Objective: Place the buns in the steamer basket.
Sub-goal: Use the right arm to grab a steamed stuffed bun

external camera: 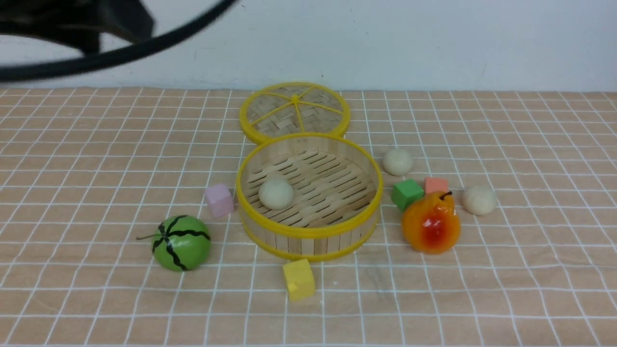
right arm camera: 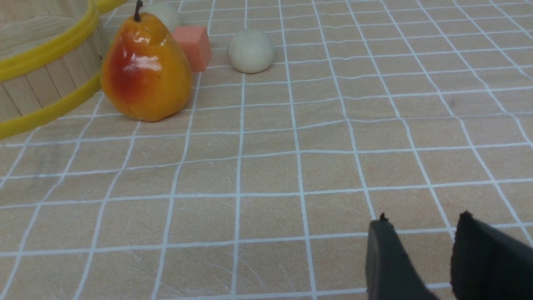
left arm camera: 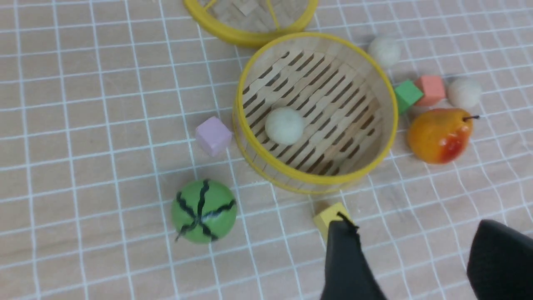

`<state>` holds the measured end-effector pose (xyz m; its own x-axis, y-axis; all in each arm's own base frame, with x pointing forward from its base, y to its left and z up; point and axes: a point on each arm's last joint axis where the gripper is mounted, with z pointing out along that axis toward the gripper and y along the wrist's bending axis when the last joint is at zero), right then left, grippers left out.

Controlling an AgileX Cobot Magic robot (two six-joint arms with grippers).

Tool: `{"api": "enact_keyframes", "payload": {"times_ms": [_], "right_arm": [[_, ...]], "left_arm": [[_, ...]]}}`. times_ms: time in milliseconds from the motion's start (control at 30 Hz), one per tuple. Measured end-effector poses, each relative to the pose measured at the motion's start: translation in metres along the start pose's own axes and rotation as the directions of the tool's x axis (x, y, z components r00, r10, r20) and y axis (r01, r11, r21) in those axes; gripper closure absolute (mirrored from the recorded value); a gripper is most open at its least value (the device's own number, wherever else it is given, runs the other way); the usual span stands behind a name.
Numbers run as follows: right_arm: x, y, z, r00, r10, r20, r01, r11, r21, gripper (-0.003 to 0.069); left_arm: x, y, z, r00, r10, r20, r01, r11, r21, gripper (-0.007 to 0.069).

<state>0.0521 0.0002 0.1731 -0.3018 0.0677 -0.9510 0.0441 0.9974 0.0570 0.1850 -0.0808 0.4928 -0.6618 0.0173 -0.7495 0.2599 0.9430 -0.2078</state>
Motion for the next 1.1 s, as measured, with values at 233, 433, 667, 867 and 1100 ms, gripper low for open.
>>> {"api": "enact_keyframes", "payload": {"times_ms": [233, 433, 667, 867, 1100], "right_arm": [[0.000, 0.000, 0.000, 1.000, 0.000, 0.000, 0.000, 1.000, 0.000, 0.0420], [0.000, 0.000, 0.000, 1.000, 0.000, 0.000, 0.000, 1.000, 0.000, 0.0420], [0.000, 0.000, 0.000, 1.000, 0.000, 0.000, 0.000, 1.000, 0.000, 0.0420], [0.000, 0.000, 0.000, 1.000, 0.000, 0.000, 0.000, 1.000, 0.000, 0.0420], [0.000, 0.000, 0.000, 1.000, 0.000, 0.000, 0.000, 1.000, 0.000, 0.0420]], "left_arm": [[0.083, 0.017, -0.026, 0.999, -0.012, -0.049, 0.013, 1.000, 0.012, 0.0383], [0.136, 0.030, -0.015, 0.999, -0.041, -0.012, 0.041, 0.999, 0.034, 0.0574], [0.155, 0.035, 0.008, 0.992, -0.123, 0.008, 0.123, 0.991, 0.045, 0.0638], [0.155, 0.035, 0.013, 0.992, -0.129, -0.003, 0.129, 0.991, 0.042, 0.0638], [0.154, 0.036, 0.014, 0.992, -0.122, 0.017, 0.122, 0.992, 0.037, 0.0638]]}}
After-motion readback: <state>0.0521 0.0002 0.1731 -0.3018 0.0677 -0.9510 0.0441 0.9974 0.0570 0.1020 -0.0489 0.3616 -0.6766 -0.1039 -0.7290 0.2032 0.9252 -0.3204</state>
